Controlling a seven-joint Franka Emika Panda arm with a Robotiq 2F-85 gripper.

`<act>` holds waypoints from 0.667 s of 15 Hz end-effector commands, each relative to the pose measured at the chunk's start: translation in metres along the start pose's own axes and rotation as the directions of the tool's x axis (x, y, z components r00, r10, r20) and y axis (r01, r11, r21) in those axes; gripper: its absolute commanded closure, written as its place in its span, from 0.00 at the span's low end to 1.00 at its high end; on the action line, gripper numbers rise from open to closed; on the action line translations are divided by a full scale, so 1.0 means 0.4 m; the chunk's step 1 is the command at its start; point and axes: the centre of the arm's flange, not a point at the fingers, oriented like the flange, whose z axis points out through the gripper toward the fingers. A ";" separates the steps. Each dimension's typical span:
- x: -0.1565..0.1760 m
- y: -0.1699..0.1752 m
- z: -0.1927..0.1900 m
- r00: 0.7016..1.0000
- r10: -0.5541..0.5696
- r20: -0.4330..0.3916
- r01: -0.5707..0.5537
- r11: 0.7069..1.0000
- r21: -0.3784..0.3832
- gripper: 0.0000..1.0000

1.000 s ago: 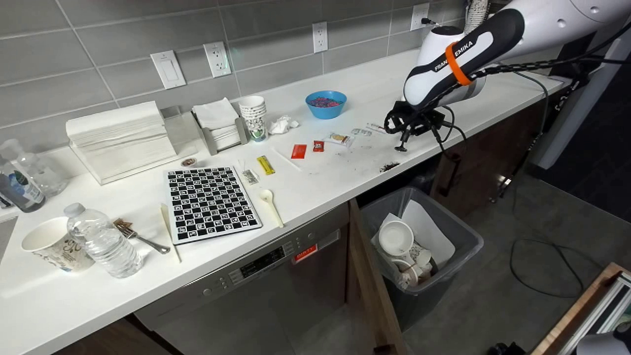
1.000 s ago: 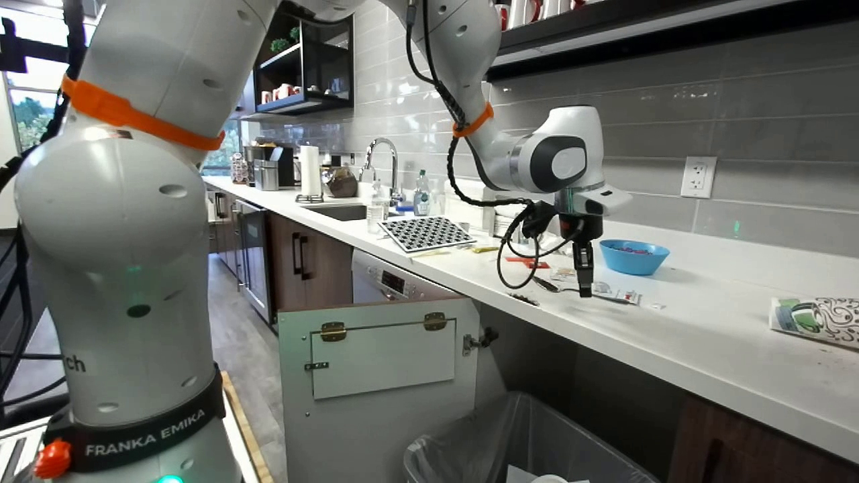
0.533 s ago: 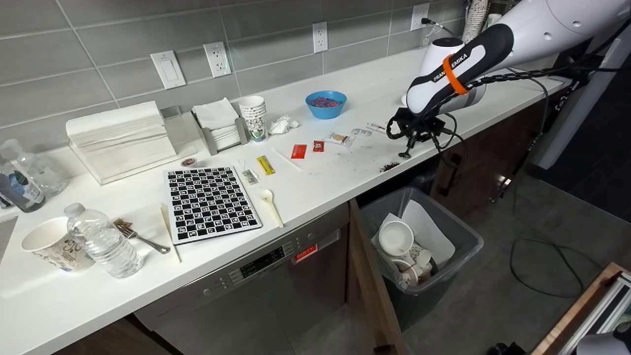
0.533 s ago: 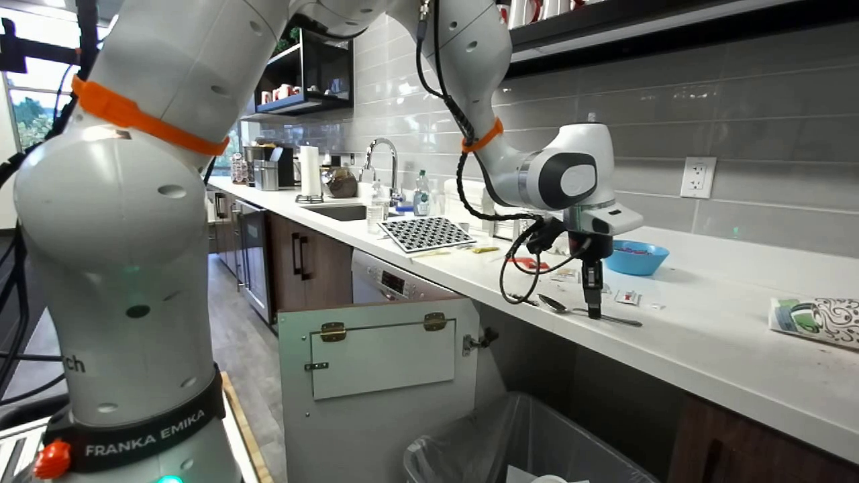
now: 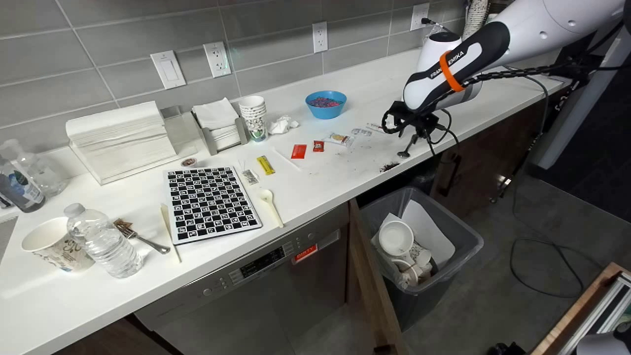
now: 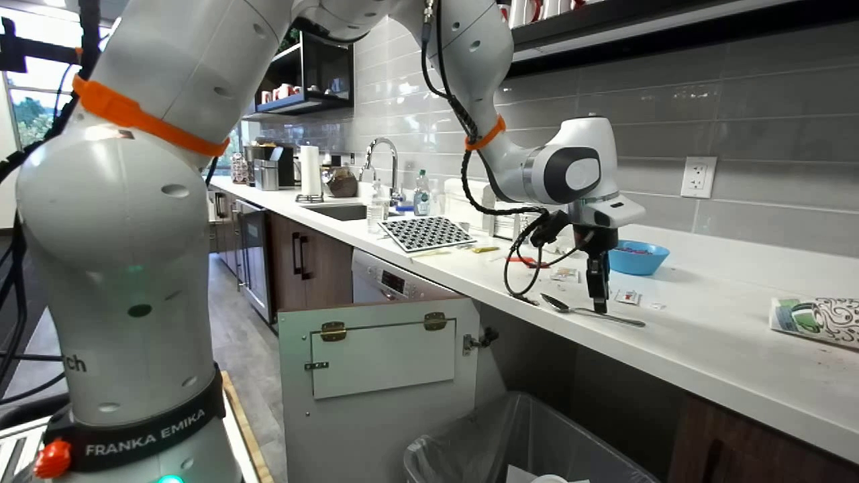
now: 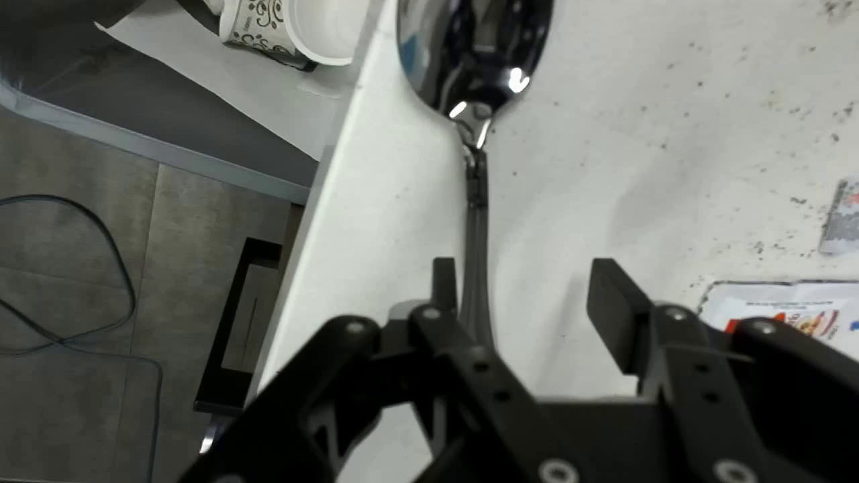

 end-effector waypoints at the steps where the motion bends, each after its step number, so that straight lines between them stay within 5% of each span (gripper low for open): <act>1: -0.035 -0.006 -0.072 1.000 0.012 -0.016 -0.013 0.999 -0.029 0.12; 3: -0.055 0.000 -0.109 0.999 -0.041 -0.013 0.040 0.997 -0.059 0.01; 10: -0.139 0.041 -0.246 0.981 -0.196 0.013 0.196 0.969 -0.153 0.00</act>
